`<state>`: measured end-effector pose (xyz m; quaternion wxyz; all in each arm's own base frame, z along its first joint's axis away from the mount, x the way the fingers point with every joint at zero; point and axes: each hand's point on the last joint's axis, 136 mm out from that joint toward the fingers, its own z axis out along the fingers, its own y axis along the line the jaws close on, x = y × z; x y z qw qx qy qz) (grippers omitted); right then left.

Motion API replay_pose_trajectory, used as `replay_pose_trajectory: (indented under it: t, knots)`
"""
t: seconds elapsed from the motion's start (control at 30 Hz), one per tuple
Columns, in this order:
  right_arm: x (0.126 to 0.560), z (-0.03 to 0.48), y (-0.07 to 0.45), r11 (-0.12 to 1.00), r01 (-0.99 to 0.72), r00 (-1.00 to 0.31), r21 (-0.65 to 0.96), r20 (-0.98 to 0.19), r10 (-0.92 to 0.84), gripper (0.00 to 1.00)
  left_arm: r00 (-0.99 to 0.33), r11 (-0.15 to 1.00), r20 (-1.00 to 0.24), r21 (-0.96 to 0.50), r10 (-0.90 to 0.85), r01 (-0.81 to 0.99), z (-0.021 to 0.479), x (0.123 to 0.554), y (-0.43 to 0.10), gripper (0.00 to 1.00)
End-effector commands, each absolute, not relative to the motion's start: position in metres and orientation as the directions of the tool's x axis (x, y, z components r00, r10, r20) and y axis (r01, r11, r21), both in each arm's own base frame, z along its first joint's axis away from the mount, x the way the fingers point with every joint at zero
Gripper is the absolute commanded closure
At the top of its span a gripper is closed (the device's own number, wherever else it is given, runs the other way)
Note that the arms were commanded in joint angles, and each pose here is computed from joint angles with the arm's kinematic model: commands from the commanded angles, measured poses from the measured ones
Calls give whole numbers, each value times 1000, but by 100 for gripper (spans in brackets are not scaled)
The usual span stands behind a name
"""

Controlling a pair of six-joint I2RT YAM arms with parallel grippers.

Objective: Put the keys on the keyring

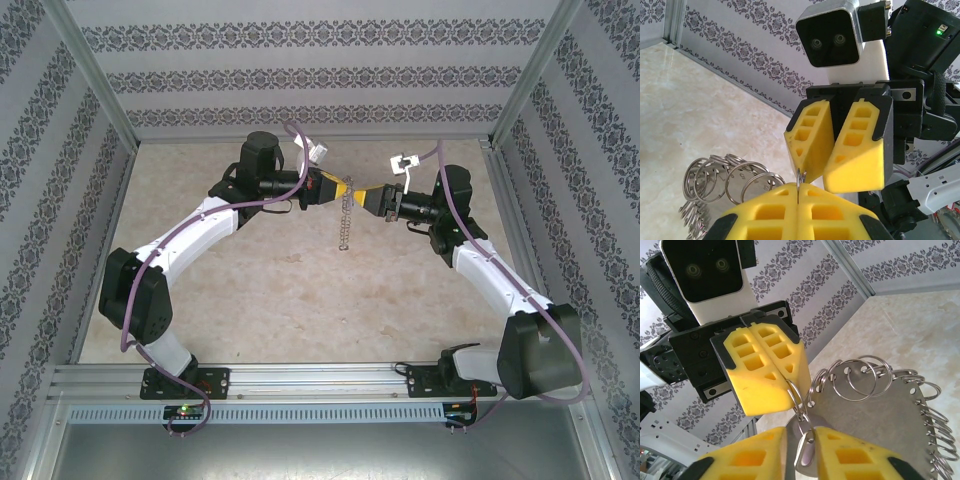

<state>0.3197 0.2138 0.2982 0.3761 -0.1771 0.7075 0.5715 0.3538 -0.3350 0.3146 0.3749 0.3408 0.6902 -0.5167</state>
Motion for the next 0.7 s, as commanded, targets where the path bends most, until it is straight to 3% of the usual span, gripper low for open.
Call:
replay_pose_trajectory:
  t: [0.0, 0.2, 0.67]
  knots:
    - [315, 301, 221, 250, -705, -646, 664, -746, 160, 83, -409, 195, -912, -394, 41, 898, 346, 346, -334, 100]
    - [312, 301, 220, 246, -706, -647, 664, -746, 158, 100, -410, 198, -911, -395, 41, 897, 344, 346, -333, 100]
    - [305, 287, 228, 225, -693, -678, 685, -725, 119, 100, -404, 201, -914, -390, 36, 899, 346, 346, -333, 100]
